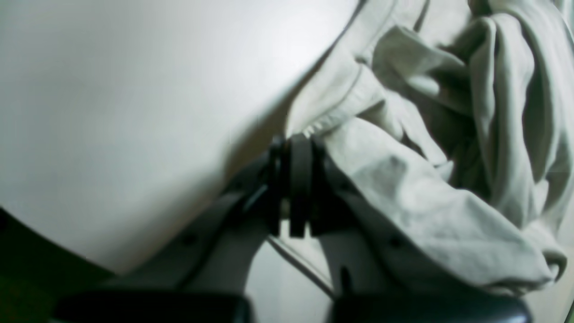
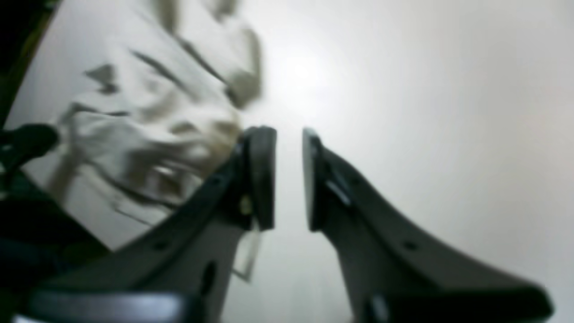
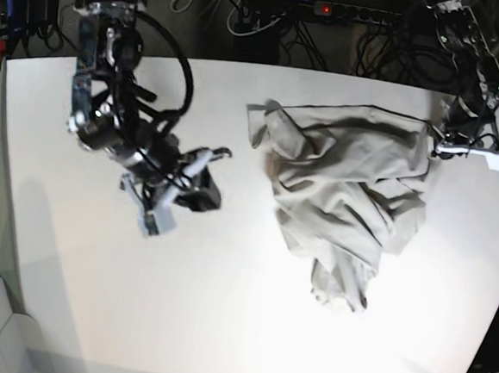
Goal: Layout the t-shirt on the table in an organized manner, then fold the t-shirt properly
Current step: 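Release with the right gripper and regrasp the t-shirt fabric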
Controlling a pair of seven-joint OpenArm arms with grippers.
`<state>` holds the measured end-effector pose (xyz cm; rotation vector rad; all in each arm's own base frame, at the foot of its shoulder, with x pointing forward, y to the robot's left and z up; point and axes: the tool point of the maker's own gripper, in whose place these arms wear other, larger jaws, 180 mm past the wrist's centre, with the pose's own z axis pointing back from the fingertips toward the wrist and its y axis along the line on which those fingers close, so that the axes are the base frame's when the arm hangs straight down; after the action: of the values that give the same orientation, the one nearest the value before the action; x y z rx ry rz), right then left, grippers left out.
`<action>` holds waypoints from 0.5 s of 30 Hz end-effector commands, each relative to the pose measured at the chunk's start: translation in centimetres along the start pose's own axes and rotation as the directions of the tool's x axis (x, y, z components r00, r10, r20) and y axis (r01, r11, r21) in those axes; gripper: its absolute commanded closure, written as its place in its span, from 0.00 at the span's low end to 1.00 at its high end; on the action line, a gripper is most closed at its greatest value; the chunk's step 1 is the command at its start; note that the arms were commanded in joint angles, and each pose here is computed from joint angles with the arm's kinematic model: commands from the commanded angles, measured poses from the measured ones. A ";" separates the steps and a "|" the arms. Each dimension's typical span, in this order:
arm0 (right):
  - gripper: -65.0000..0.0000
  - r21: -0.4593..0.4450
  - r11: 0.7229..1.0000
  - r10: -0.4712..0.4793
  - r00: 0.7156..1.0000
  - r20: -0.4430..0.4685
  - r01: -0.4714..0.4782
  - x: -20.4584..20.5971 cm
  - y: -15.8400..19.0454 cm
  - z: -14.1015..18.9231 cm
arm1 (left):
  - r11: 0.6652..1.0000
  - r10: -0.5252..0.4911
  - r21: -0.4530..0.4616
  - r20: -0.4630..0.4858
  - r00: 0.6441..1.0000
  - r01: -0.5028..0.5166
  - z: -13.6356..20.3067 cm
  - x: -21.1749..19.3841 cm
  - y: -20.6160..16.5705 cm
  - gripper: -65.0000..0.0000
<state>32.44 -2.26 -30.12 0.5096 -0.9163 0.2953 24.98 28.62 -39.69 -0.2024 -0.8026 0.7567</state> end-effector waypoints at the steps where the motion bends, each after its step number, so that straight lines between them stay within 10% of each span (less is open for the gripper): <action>1: 0.74 0.042 0.998 0.052 0.997 0.051 -0.054 2.2 1.4 -0.2 | 1.000 -0.006 -0.022 0.030 1.000 0.007 0.1 1.0 -0.7 0.99; 15: 0.57 0.332 0.934 0.148 0.989 -0.015 -0.135 5.3 13.2 -11.3 | 1.000 -0.007 -0.021 0.029 1.000 0.008 0.2 1.0 -0.7 0.99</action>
<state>36.07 14.97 -29.82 0.7344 -0.8038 0.5929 24.94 28.41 -39.79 -0.2062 -0.7992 0.7555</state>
